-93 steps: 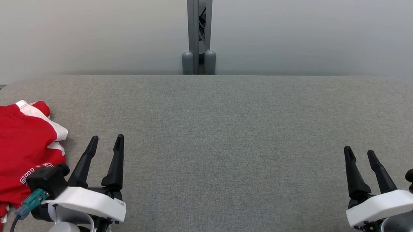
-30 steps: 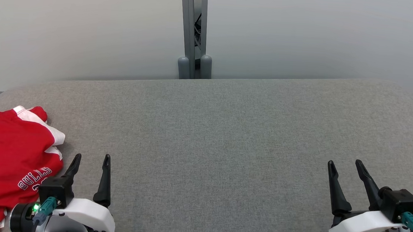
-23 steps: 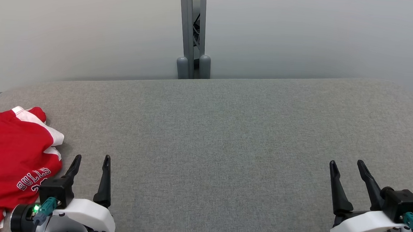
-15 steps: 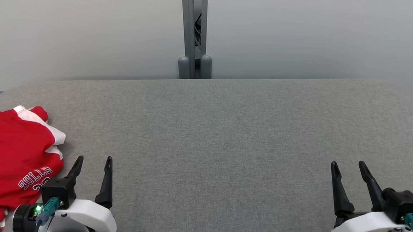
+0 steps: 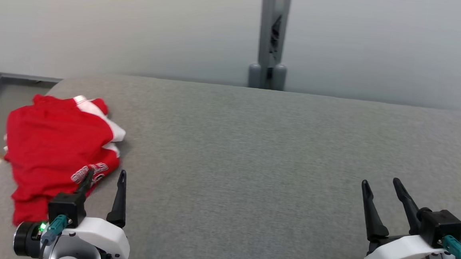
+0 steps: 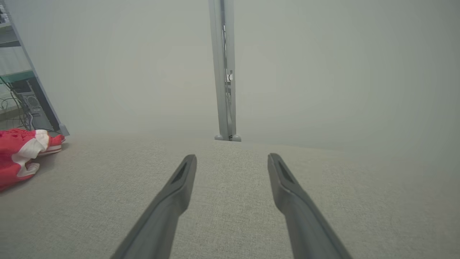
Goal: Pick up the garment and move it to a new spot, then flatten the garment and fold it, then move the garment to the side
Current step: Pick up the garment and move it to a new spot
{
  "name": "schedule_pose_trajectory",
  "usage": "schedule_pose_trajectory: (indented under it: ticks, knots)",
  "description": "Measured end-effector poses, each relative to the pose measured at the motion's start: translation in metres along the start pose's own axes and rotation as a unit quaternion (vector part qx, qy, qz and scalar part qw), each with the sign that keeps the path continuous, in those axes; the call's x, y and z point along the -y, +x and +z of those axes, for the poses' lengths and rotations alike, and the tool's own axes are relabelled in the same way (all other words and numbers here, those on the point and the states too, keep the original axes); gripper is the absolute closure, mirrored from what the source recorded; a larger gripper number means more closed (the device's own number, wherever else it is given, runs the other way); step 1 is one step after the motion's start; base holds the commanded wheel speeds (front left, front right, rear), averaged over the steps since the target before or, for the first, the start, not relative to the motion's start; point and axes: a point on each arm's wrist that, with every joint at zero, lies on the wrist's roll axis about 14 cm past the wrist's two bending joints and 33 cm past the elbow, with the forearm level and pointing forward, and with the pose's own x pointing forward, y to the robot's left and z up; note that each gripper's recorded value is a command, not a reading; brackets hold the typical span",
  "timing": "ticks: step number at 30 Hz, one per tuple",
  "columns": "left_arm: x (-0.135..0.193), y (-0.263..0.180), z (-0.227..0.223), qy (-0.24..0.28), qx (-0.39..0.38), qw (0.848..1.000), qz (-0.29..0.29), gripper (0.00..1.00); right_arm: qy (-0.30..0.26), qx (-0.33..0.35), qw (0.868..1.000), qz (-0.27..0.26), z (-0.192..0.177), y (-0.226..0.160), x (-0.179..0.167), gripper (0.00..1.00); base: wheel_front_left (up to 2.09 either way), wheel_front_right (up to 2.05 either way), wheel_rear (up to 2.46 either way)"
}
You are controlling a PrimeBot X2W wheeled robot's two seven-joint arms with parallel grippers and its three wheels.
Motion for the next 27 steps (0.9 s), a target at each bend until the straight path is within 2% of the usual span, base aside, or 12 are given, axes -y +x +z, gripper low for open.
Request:
schedule_pose_trajectory:
  ticks: [8,17,21,27]
  knots:
    - [-0.053,-0.029,0.001,-0.001,0.007,0.997,0.078,0.0,0.005,-0.008,0.996,0.09,-0.005,0.023,-0.061,0.0,0.0,0.0,0.0]
    - [-0.1,-0.068,0.001,-0.01,0.011,0.988,0.156,0.0,0.014,-0.018,0.983,0.181,-0.011,0.035,-0.125,0.0,0.0,0.0,0.0]
    - [-0.11,-0.079,0.001,-0.012,0.012,0.985,0.175,0.0,0.017,-0.023,0.979,0.202,-0.015,0.037,-0.14,0.0,0.0,0.0,0.0]
    - [-0.112,-0.08,0.001,-0.012,0.01,0.984,0.179,0.0,0.018,-0.03,0.978,0.208,-0.02,0.037,-0.144,0.0,0.0,0.0,0.0]
